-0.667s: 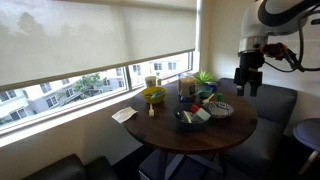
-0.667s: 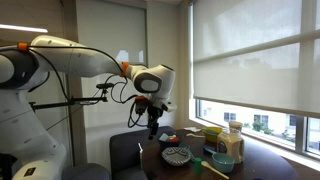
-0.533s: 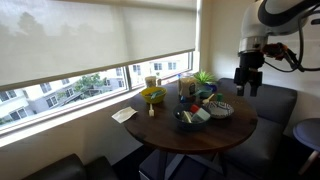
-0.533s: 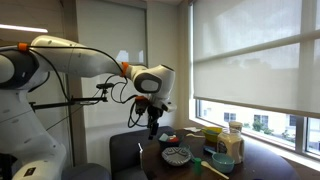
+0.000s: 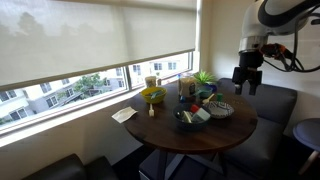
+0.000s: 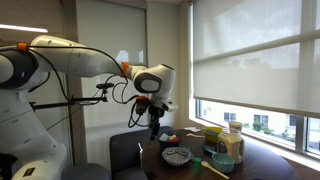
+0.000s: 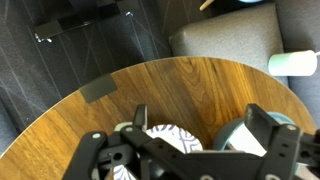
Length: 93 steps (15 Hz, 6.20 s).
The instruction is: Put the dark blue lid on top of the glass container
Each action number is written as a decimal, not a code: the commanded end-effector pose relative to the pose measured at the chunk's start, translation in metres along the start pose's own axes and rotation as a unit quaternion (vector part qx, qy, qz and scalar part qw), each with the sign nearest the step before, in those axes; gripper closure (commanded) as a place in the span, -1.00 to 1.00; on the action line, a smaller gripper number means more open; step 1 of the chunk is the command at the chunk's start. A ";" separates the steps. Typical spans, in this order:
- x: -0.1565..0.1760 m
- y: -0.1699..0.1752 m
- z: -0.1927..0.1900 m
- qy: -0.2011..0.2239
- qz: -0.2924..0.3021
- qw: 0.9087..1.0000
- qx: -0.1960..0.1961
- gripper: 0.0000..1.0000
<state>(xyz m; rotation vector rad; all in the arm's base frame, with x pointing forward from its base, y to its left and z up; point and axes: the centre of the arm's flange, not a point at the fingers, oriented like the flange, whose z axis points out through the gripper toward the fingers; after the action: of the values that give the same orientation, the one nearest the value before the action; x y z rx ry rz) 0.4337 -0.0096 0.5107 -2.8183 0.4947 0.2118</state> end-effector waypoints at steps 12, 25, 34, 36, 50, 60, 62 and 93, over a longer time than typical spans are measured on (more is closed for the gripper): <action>0.009 0.204 -0.029 0.094 0.223 0.970 -0.010 -1.00; 0.145 0.284 -0.074 0.293 0.414 0.859 -0.064 -1.00; 0.198 0.284 -0.086 0.277 0.435 0.857 -0.001 -1.00; 0.218 0.282 -0.089 0.260 0.429 0.865 0.028 -1.00; 0.274 0.277 -0.053 0.185 0.471 0.861 -0.061 -1.00; 0.317 0.223 -0.024 0.215 0.532 0.817 -0.063 -0.54; 0.325 0.220 -0.016 0.214 0.534 0.815 -0.068 -0.41; 0.283 0.015 -0.152 0.340 0.142 0.929 -0.023 0.98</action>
<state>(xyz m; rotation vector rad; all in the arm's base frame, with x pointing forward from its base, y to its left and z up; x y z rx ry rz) 0.6943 -0.1687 0.5951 -2.7168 1.2139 -0.8654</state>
